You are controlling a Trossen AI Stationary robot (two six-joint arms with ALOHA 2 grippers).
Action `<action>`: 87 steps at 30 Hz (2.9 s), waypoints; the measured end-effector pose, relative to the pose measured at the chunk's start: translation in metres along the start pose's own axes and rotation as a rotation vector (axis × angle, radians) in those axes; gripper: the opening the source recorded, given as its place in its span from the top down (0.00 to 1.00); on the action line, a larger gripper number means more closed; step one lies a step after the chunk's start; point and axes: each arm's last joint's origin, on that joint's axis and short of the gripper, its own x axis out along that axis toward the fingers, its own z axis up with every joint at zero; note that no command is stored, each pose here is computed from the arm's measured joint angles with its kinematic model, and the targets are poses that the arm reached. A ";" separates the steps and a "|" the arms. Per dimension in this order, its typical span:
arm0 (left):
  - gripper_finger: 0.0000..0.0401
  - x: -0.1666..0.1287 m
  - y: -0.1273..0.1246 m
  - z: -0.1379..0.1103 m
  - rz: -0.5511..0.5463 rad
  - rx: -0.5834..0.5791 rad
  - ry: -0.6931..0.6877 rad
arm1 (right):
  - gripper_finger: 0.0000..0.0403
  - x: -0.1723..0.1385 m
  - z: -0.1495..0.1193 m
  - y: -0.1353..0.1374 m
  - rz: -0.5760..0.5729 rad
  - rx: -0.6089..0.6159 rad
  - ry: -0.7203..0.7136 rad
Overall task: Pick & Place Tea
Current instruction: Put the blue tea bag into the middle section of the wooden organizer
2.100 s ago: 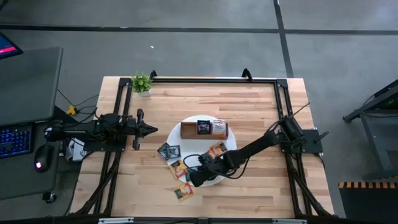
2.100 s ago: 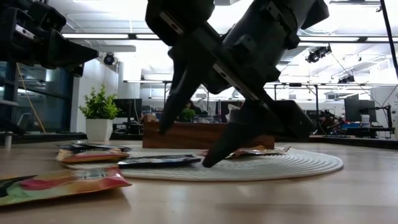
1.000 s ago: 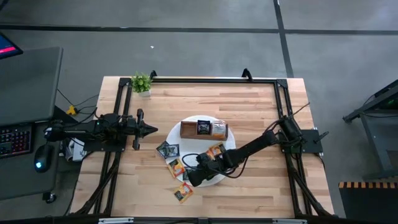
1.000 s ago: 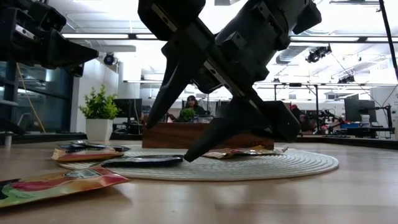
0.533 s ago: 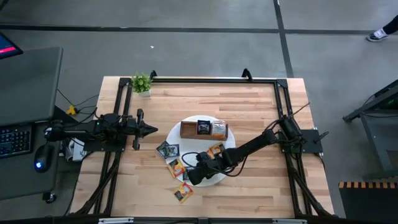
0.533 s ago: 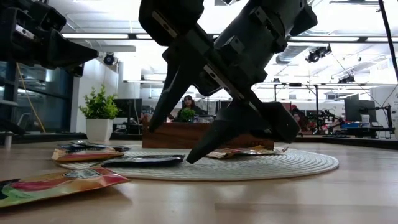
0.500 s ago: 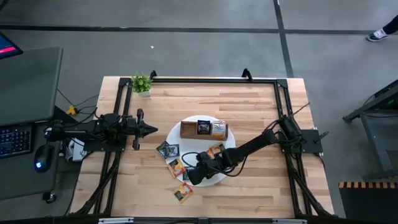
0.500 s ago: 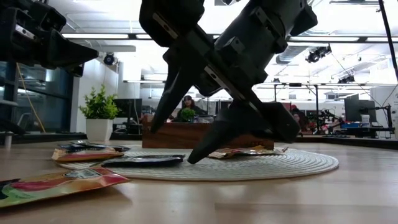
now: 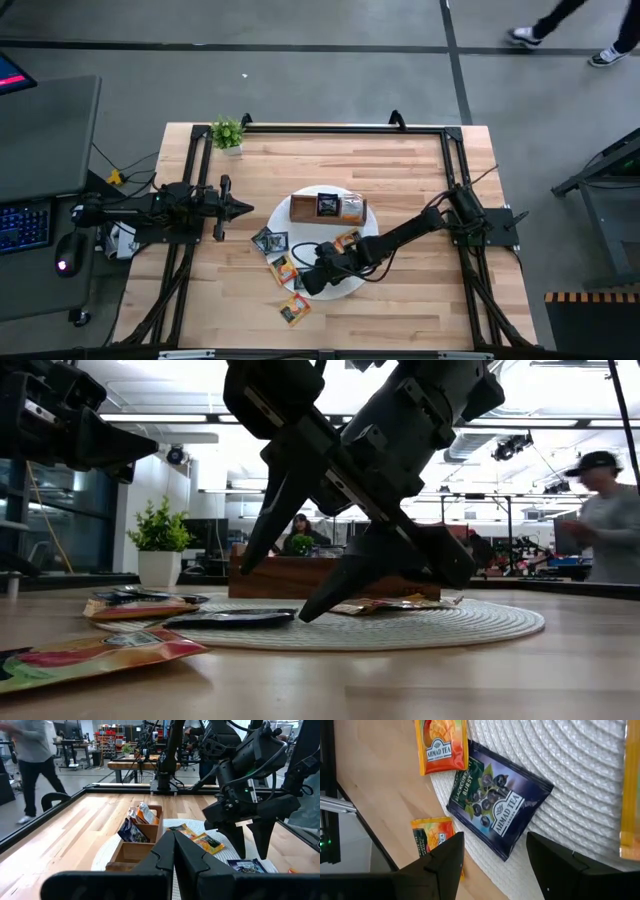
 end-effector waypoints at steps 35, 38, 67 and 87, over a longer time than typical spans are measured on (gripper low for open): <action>1.00 0.000 0.000 0.000 0.000 0.000 0.000 | 0.81 0.033 0.012 0.007 -0.036 -0.057 0.021; 1.00 0.000 0.000 0.000 0.000 0.000 0.000 | 0.91 0.033 0.013 0.006 -0.038 -0.069 0.019; 1.00 0.000 0.000 0.000 -0.001 0.000 0.000 | 1.00 -0.049 0.027 0.050 -0.348 -0.379 -0.174; 1.00 0.000 0.000 0.000 -0.001 0.000 0.000 | 1.00 -0.133 0.085 0.064 -0.894 -0.957 -0.140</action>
